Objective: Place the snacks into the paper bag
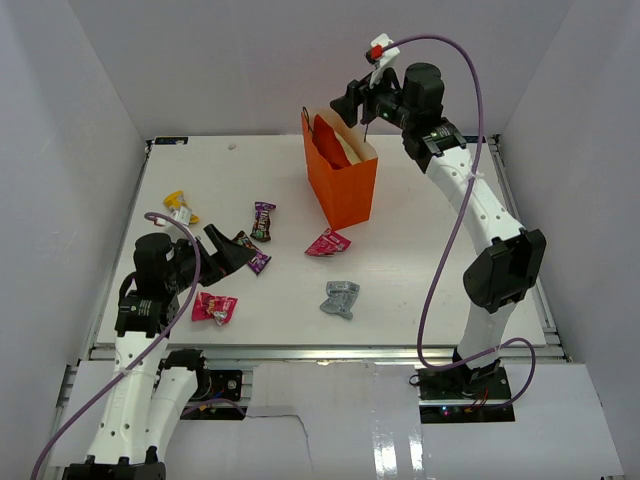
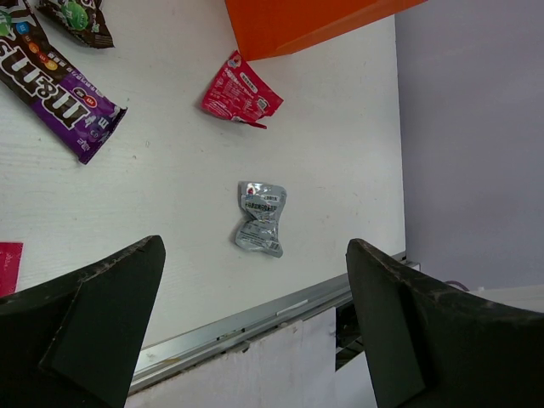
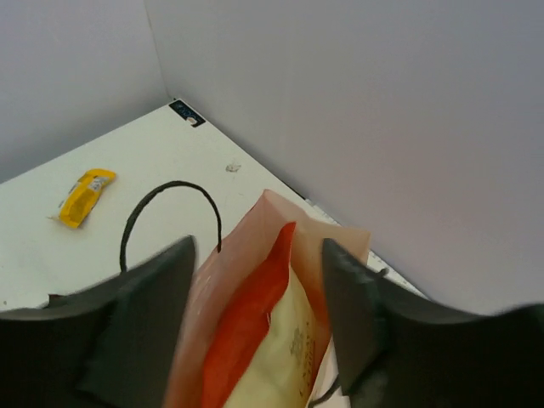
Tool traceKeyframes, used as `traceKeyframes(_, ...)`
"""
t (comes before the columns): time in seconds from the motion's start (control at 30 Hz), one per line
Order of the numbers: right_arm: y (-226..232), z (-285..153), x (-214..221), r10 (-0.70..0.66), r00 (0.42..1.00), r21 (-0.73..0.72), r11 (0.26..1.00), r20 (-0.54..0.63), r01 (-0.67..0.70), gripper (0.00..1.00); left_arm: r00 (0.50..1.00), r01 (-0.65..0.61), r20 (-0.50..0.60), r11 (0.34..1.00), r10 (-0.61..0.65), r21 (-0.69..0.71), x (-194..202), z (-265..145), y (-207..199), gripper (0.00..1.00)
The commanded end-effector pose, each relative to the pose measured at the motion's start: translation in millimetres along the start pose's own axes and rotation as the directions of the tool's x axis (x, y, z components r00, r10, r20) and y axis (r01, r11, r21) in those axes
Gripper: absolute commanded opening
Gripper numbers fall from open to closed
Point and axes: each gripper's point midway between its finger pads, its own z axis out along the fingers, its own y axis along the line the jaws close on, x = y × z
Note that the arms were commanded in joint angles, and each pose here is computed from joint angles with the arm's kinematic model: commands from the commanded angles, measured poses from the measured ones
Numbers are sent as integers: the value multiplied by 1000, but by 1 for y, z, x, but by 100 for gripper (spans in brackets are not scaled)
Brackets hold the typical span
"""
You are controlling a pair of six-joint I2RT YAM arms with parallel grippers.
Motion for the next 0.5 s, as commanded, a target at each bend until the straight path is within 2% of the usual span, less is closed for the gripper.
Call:
traceKeyframes(0.0, -1, -14, -40, -87, 994, 8, 996, 68, 86, 71, 1000, 3, 1, 1000, -4, 14, -1, -3, -6, 98)
traceKeyframes(0.07, 6, -23, -60, -114, 989, -16, 993, 91, 116, 82, 1000, 22, -3, 1000, -22, -5, -1, -1, -2, 98)
traceKeyframes(0.2, 29, -56, -77, -159, 983, -132, 977, 91, 170, 93, 998, 68, 10, 996, -67, -63, -2, 0, 7, 98)
traceKeyframes(0.27, 47, -83, -74, -182, 982, -194, 963, 53, 189, 95, 994, 109, 37, 985, -104, -134, -4, 1, 21, 98)
traceKeyframes(0.3, 59, -89, -48, -164, 986, -260, 953, -4, 157, 96, 989, 151, 38, 974, -146, -170, -1, 2, 28, 98)
traceKeyframes(0.37, 78, -121, -24, -175, 981, -314, 939, -81, 141, 96, 978, 207, 39, 948, -204, -243, 5, 6, 43, 98)
traceKeyframes(0.4, 87, -130, 26, -135, 973, -354, 933, -185, 62, 96, 969, 247, 61, 925, -240, -289, 5, 8, 53, 98)
traceKeyframes(0.47, 102, -162, 56, -150, 958, -378, 925, -244, 49, 97, 958, 284, 59, 891, -282, -355, 8, 13, 67, 98)
